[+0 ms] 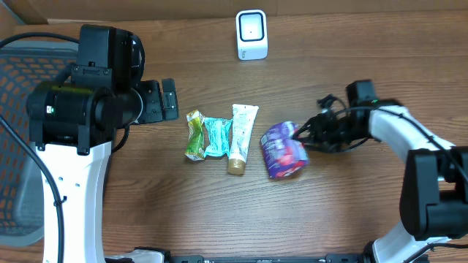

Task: Scan the item barcode
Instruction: 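Grasp the red-purple shower pack with the right gripper, then lift the pack and carry it toward the white scanner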

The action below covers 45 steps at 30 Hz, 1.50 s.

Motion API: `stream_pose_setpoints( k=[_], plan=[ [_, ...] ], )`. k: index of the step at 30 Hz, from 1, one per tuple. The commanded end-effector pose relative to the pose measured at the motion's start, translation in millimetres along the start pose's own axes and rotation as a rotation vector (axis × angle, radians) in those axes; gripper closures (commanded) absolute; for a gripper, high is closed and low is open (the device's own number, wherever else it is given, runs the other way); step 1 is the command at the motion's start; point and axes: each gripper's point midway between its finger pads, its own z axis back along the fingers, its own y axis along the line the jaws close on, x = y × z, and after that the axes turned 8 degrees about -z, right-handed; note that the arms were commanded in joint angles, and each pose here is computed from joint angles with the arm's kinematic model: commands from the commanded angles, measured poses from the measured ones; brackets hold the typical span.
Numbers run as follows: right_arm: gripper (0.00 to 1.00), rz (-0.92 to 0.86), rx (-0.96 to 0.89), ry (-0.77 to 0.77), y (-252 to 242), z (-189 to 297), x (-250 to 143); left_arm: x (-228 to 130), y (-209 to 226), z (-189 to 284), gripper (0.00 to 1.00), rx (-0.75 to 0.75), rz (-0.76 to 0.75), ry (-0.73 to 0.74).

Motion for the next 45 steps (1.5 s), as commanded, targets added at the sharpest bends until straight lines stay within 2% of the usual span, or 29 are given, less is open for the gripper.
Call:
stream_pose_setpoints(
  k=[1,4,8,11,16,28,36,45],
  plan=[
    [0.61,0.027,-0.256,-0.162,-32,34,38,1,0,1,0.0,0.001,0.014,-0.005],
    [0.53,0.071,-0.291,-0.192,-24,60,50,1,0,1,0.01,0.001,0.014,-0.005],
    [0.29,0.102,-0.298,-0.216,-13,87,58,0,0,1,0.0,0.001,0.014,-0.004],
    [0.15,0.138,-0.296,-0.21,-15,94,58,0,0,1,0.0,0.001,0.014,-0.004],
    [0.04,0.309,-0.198,-0.122,-8,79,44,0,0,1,0.01,0.001,0.014,-0.004],
    [0.03,0.454,-0.086,-0.03,-11,46,28,0,0,1,0.01,0.001,0.014,-0.004],
    [0.04,0.515,-0.095,0.03,-19,7,11,1,0,1,0.0,0.001,0.014,-0.005],
    [0.11,0.531,-0.103,0.023,-36,-17,4,1,0,1,0.01,0.001,0.014,-0.005]
  ],
)
